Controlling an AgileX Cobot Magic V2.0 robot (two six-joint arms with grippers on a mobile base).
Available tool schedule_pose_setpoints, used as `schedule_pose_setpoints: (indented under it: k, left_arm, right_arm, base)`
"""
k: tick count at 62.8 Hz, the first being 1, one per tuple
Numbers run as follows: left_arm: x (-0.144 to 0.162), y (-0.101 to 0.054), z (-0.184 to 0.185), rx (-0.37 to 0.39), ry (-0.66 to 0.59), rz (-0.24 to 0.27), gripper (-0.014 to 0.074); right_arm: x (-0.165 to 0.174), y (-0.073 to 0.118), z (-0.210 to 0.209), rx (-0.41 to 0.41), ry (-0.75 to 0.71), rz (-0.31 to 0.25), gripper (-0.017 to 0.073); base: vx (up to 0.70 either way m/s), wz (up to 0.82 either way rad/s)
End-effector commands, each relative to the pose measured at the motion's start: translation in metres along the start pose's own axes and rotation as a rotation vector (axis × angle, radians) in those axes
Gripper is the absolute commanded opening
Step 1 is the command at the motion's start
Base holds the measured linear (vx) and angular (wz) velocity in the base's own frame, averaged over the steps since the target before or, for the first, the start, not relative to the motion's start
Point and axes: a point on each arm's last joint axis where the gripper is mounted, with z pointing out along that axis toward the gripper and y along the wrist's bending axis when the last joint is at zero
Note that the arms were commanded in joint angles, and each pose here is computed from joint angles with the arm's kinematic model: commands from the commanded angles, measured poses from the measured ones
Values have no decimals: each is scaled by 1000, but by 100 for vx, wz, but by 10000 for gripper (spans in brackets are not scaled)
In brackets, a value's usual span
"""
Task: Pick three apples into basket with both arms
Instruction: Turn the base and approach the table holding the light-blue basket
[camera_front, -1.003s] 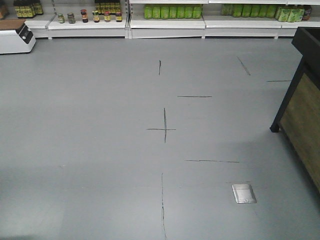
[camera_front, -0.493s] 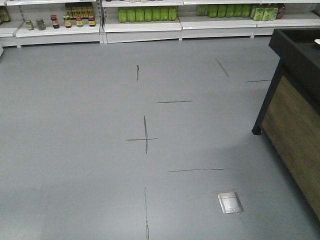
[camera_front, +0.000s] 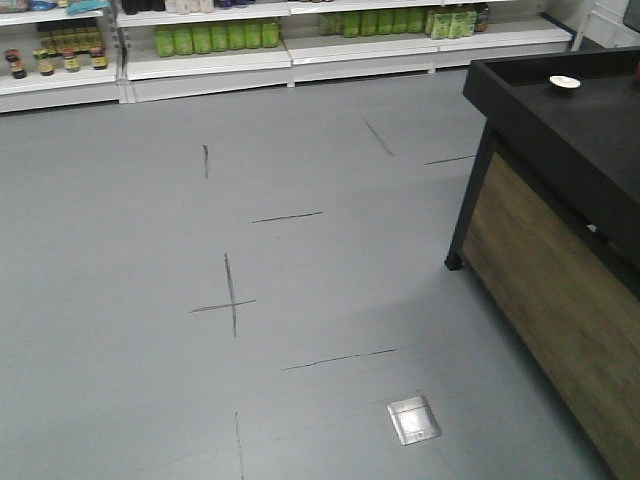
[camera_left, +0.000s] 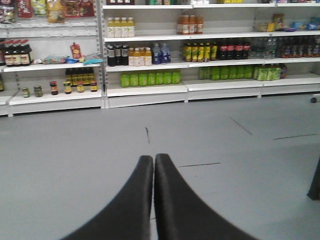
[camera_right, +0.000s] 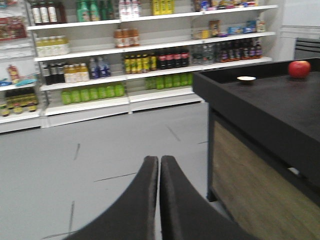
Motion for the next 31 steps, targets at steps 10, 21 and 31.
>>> schedule_pose_setpoints:
  k: [10,21,31]
  left_arm:
    - [0,-2,0,24,-63,-6,-6]
    - [0,-2,0,24,-63,-6,-6]
    - [0,-2,0,24,-63,-6,-6]
  right_arm:
    - [-2,1,0,-11,-69,-17,-1]
    - [-2,1,0,-11,-69,-17,-1]
    - [-2,1,0,-11,-69,-17,-1]
  base:
    - [16,-47]
    - [14,-53]
    - [13,-53]
